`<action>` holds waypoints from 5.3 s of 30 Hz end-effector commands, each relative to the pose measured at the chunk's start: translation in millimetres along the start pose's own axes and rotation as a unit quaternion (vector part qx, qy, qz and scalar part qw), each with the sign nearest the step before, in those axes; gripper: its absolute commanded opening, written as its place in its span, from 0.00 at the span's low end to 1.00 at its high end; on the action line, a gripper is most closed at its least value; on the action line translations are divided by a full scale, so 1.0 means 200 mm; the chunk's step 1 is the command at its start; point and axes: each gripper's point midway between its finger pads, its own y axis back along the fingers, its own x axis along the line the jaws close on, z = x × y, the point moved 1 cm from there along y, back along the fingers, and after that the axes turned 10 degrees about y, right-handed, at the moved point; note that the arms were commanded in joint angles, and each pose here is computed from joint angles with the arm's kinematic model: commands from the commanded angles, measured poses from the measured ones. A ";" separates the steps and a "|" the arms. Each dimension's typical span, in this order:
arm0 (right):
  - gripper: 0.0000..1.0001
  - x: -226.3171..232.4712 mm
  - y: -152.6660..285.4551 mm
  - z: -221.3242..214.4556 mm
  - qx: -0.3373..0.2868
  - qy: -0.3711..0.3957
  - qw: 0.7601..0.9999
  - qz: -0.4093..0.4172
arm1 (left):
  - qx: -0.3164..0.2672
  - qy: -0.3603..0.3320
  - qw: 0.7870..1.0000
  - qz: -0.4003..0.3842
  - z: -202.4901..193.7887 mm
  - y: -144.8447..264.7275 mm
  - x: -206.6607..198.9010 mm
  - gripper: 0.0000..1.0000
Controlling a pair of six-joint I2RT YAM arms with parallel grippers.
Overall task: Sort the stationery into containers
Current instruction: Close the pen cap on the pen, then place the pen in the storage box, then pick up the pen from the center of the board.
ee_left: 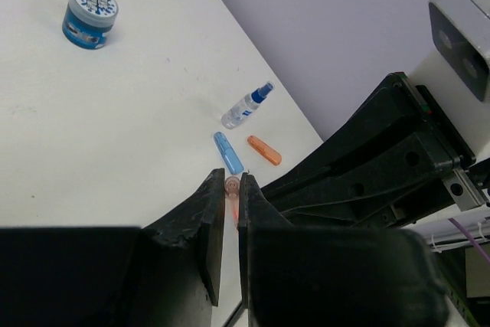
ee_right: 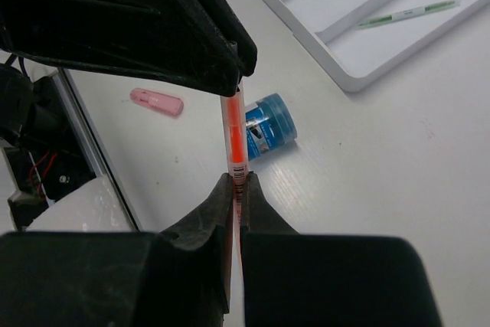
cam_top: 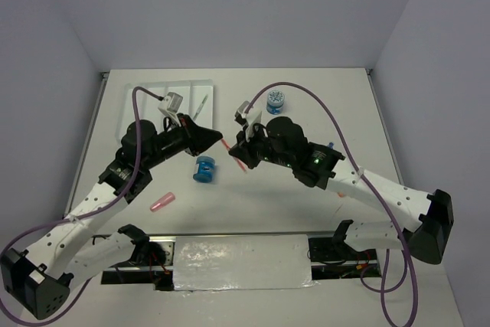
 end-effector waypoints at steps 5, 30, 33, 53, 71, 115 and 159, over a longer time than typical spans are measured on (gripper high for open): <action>0.00 0.01 0.15 0.75 -0.273 0.011 0.962 0.018 | 0.145 0.033 0.988 0.029 -0.35 0.08 0.08 0.00; 0.00 -0.28 -0.39 0.22 -0.096 -0.131 0.978 -0.132 | -0.190 -0.082 0.951 0.229 0.53 0.63 -0.12 0.99; 0.00 -0.51 -0.60 0.21 -0.088 -0.212 0.953 -0.199 | -0.172 -0.108 0.930 0.307 0.46 0.73 0.04 0.99; 0.03 -0.92 -1.45 -0.27 0.034 -0.279 0.929 -0.242 | -0.108 -0.145 0.925 0.335 0.13 0.73 0.38 0.99; 0.29 -0.88 -1.50 -0.44 0.067 -0.289 0.925 -0.235 | -0.110 -0.144 0.933 0.310 0.12 0.73 0.35 0.99; 1.00 0.07 0.49 1.01 -0.184 -0.157 0.970 0.028 | -0.097 0.067 0.810 0.574 -0.22 0.73 0.90 0.99; 1.00 0.30 0.62 0.98 -0.187 -0.143 0.957 0.167 | -0.218 0.384 0.574 0.690 -0.71 0.79 1.35 0.85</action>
